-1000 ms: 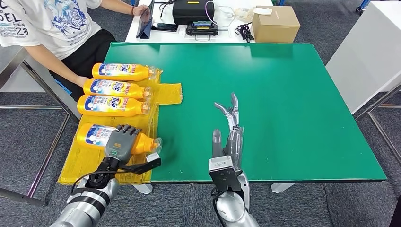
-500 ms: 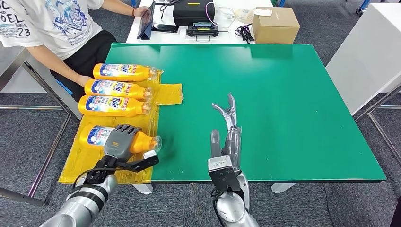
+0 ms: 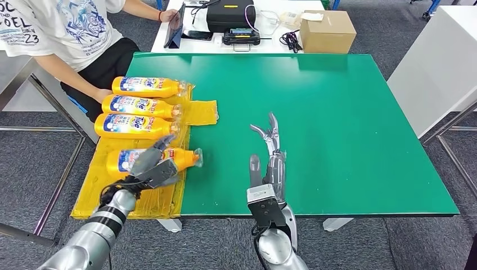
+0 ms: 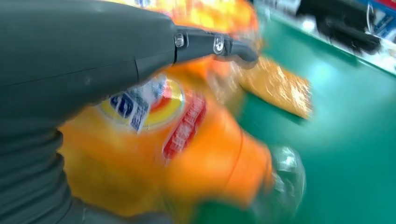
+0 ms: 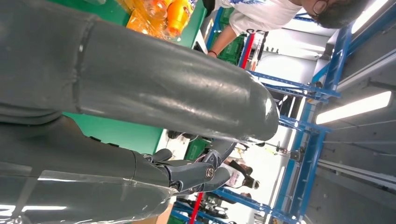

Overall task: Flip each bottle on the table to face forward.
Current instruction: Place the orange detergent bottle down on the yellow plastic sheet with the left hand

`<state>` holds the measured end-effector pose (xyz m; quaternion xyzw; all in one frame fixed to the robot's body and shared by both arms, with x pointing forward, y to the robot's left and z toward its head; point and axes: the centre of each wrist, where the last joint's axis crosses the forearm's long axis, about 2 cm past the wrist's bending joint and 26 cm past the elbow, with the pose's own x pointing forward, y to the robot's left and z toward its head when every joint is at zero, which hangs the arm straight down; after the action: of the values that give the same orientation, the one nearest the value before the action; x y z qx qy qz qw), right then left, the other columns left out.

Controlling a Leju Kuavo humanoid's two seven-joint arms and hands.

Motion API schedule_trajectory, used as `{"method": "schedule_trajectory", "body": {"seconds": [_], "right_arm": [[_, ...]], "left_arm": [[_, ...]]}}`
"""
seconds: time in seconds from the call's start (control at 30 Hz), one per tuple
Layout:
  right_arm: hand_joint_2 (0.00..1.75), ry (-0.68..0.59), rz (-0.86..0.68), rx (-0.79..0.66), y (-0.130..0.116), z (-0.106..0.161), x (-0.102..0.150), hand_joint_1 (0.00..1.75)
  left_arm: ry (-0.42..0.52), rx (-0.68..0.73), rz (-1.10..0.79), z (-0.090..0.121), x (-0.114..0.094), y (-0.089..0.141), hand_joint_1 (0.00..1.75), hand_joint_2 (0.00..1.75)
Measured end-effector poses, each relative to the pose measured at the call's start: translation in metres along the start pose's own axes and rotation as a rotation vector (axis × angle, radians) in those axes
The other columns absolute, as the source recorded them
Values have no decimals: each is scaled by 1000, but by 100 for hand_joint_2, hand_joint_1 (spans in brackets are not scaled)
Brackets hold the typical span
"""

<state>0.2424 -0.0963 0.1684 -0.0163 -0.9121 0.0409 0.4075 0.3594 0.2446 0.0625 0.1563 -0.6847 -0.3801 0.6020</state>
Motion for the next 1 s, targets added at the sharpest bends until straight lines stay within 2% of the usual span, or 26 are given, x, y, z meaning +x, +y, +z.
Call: {"method": "schedule_trajectory", "body": {"seconds": [0.1,0.3,0.57,0.67,0.77,0.9,1.0], "right_arm": [[0,7,-2,4,1,1,-2,0],[0,17,-1,8,1,3,-4,0],[0,24,-13,17,3,3,-8,0],[0,28,-14,21,4,3,-10,0],[0,32,-11,23,5,4,-11,0],[175,37,9,9,6,6,-11,0],[175,34,30,-18,6,8,-11,0]], "left_arm": [[-37,-30,121,3,2,-8,0,0],[-60,-41,196,6,5,-12,0,0],[-126,-92,541,15,4,-17,0,0],[-146,-46,625,19,4,-18,0,0],[-158,99,689,21,8,-17,0,0],[-180,464,711,19,24,-9,0,175],[-213,683,677,20,39,1,0,175]]}}
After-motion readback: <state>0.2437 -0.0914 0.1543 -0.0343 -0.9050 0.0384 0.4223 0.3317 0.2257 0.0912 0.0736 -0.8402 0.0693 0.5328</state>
